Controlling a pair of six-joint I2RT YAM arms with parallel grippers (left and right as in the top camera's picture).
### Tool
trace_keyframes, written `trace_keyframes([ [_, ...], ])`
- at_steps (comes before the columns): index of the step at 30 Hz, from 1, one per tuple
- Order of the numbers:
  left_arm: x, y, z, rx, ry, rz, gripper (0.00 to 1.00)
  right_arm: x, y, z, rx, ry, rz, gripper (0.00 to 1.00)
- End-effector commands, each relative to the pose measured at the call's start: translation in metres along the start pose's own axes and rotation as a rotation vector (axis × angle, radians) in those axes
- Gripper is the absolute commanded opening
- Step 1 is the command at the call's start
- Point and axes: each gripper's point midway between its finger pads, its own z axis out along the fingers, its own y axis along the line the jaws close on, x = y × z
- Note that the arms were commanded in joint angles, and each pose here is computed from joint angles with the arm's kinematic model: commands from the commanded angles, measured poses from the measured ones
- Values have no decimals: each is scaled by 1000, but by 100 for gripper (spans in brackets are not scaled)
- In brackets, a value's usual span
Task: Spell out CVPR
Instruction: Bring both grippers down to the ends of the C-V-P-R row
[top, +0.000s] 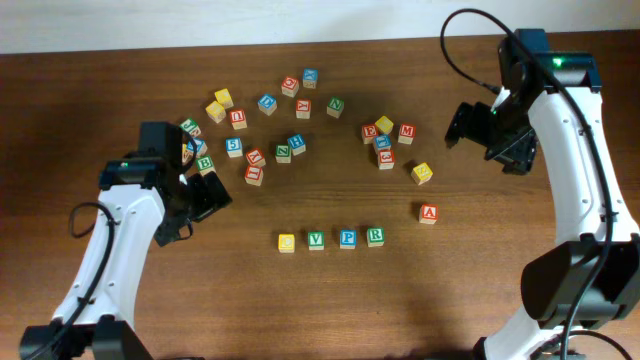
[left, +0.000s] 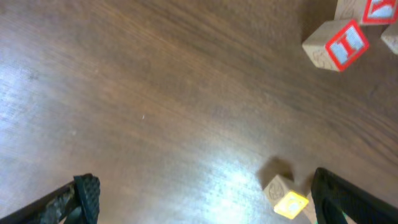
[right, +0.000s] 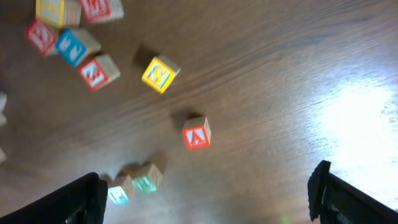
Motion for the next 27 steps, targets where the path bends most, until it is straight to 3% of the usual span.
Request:
trace_keyframes([
  [1, 10, 5, 20, -5, 30, 16, 100, 14, 2, -4, -27, 59, -68, 94],
  [4, 17, 8, 27, -13, 47, 22, 96, 26, -1, 2, -3, 108, -70, 94],
  [11, 34, -29, 28, 52, 52, 257, 89, 54, 29, 62, 10, 151, -196, 91],
  [13, 40, -38, 33, 48, 61, 298, 93, 56, 30, 67, 10, 152, -204, 91],
  [18, 45, -32, 58, -5, 131, 307, 93, 60, 21, 79, 47, 162, -208, 88],
  [20, 43, -33, 62, -2, 126, 326, 88, 64, 17, 88, 53, 176, -233, 65],
  [21, 41, -35, 62, 3, 120, 326, 83, 67, 14, 93, 58, 187, -234, 44],
  [23, 41, -35, 63, 2, 119, 326, 72, 74, 9, 103, 67, 209, -231, 22],
  [25, 40, -33, 63, -9, 112, 326, 56, 81, 5, 112, 65, 230, -228, 17],
  [26, 37, -30, 63, -30, 98, 327, 36, 86, 6, 118, 47, 249, -225, 15],
  [27, 36, -30, 63, -33, 96, 323, 26, 91, 8, 122, 24, 264, -225, 13],
])
